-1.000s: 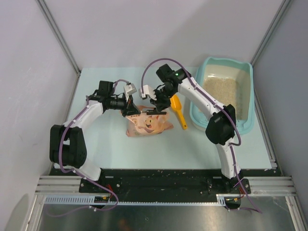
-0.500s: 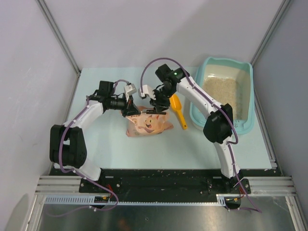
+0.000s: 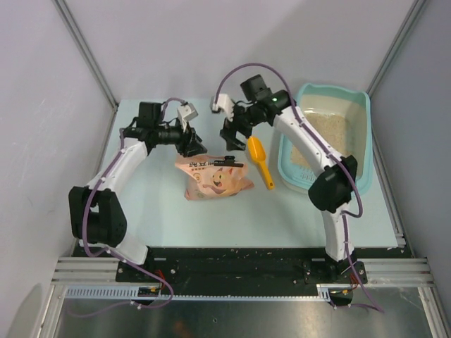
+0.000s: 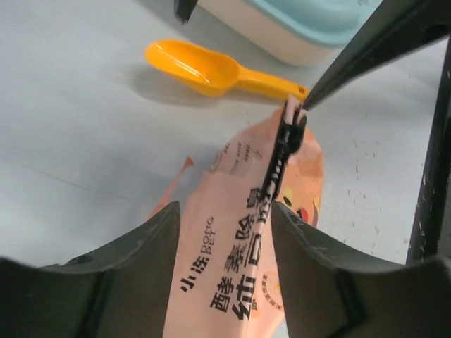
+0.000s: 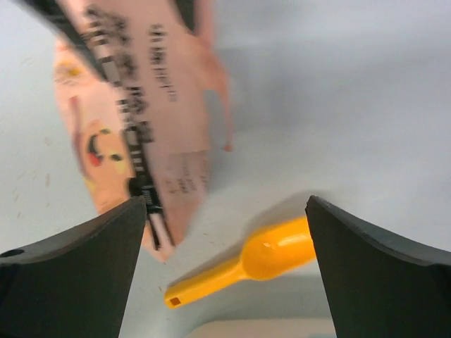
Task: Fill the litter box with clean litter
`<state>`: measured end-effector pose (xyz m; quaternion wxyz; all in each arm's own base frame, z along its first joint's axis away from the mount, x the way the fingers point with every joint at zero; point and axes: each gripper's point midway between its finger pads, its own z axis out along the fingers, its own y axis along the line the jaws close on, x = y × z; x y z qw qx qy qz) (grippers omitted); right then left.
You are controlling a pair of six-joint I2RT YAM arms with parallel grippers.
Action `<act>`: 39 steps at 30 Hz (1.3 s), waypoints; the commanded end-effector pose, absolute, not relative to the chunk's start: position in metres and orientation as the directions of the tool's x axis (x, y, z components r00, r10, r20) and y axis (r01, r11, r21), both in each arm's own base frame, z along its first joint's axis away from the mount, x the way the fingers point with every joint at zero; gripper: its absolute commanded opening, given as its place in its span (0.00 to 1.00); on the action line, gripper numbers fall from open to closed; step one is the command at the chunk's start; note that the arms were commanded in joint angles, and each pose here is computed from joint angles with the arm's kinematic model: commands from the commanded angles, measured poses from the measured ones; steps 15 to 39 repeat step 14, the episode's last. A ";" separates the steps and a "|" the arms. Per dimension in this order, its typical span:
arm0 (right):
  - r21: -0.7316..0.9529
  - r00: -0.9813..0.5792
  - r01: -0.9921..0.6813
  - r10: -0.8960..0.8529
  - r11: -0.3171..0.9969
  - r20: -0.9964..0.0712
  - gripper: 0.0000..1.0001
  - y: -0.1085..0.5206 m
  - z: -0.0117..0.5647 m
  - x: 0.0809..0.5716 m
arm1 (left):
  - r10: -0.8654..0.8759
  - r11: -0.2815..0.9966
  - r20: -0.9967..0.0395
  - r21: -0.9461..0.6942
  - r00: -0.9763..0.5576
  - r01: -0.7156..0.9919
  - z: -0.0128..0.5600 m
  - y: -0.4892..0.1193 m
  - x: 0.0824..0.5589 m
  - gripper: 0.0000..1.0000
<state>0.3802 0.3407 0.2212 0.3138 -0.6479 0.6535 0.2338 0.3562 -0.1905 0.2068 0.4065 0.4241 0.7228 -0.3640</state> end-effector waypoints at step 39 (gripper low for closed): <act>-0.198 -0.383 -0.405 -0.362 0.893 -0.850 1.00 0.249 0.259 0.502 | 0.246 0.728 -0.866 -0.132 -0.436 0.673 0.237 -0.154 0.418 1.00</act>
